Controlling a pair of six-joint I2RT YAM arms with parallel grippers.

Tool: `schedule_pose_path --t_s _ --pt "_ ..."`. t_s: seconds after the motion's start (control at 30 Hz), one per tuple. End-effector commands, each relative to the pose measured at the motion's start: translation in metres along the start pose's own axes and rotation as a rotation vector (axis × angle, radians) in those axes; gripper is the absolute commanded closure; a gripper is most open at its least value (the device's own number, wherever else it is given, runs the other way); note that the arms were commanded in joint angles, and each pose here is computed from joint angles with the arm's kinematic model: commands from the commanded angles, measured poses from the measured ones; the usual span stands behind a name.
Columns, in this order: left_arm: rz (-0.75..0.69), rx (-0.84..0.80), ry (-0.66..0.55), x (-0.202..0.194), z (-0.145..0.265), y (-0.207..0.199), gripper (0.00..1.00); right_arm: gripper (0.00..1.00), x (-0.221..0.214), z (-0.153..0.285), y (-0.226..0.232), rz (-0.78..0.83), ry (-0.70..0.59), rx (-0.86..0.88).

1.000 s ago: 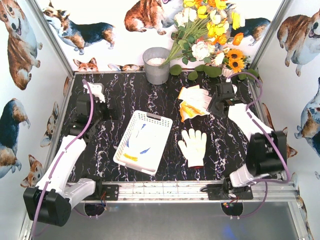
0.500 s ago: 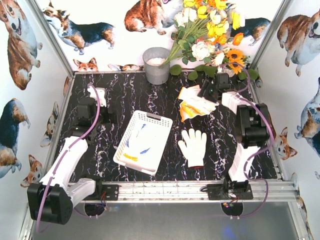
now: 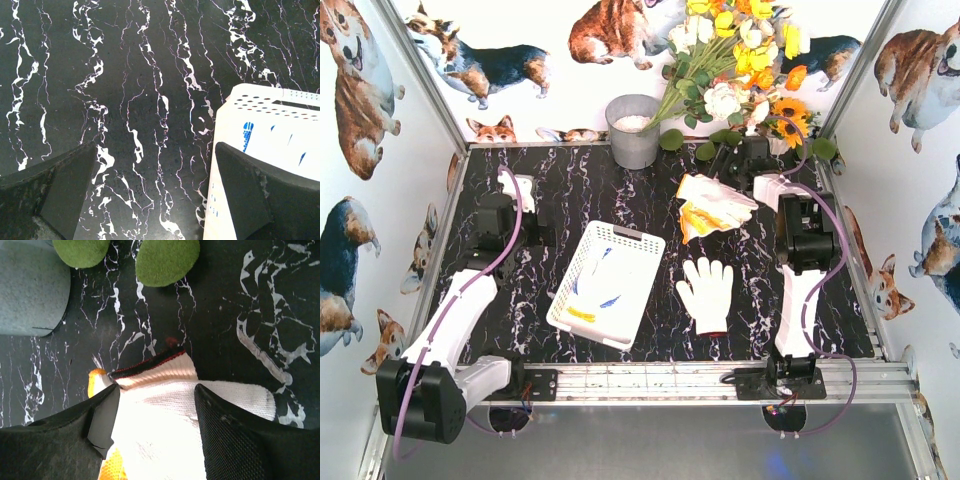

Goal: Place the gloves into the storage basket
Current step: Pick up the glove from the center of the board.

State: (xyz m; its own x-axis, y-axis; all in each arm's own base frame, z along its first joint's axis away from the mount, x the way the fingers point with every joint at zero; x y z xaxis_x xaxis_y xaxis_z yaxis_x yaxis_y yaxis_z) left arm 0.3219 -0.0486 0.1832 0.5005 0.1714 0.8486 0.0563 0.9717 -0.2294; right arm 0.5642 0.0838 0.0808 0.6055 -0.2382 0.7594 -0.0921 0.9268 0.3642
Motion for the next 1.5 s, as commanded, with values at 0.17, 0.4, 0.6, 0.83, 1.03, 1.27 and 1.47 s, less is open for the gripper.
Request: schedule_pose_path --t_s 0.17,0.4,0.6,0.83,1.03,1.27,1.47 --pt "0.013 -0.020 -0.026 0.007 -0.005 0.000 0.00 0.39 0.046 -0.012 0.010 0.078 -0.169 0.034" --pt "0.020 -0.035 -0.017 0.005 -0.008 -0.002 0.00 0.42 0.044 -0.025 0.009 0.142 -0.153 -0.002" --pt "0.023 -0.045 -0.011 0.004 -0.009 -0.004 0.00 0.42 0.031 -0.036 0.004 0.138 -0.112 -0.016" --pt "0.023 -0.049 -0.010 0.004 -0.009 -0.004 0.00 0.67 0.025 -0.033 0.010 0.142 -0.103 -0.001" --pt "0.028 -0.055 -0.015 0.005 -0.009 -0.005 0.00 0.96 0.031 -0.012 0.019 0.144 -0.148 0.006" --pt "0.030 -0.070 -0.033 0.009 -0.006 -0.008 0.00 1.00 0.039 0.026 0.032 0.155 -0.203 0.011" --pt "0.033 -0.078 -0.048 0.013 -0.003 -0.010 0.00 1.00 0.050 0.063 0.037 0.164 -0.257 -0.016"
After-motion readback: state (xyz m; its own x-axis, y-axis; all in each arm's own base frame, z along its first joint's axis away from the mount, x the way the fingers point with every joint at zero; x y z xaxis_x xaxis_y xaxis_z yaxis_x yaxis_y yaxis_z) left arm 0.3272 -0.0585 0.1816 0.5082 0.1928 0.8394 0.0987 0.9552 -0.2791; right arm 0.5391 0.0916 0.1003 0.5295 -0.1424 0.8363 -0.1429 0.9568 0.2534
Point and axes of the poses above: each gripper's point midway between its finger pads, its own z axis back along the fingers, its own y axis along the line the jaws close on, x = y × z, the point moved 2 cm from there along z, back along the fingers, and after that the axes turned 10 degrees about z, right-handed, at the moved point
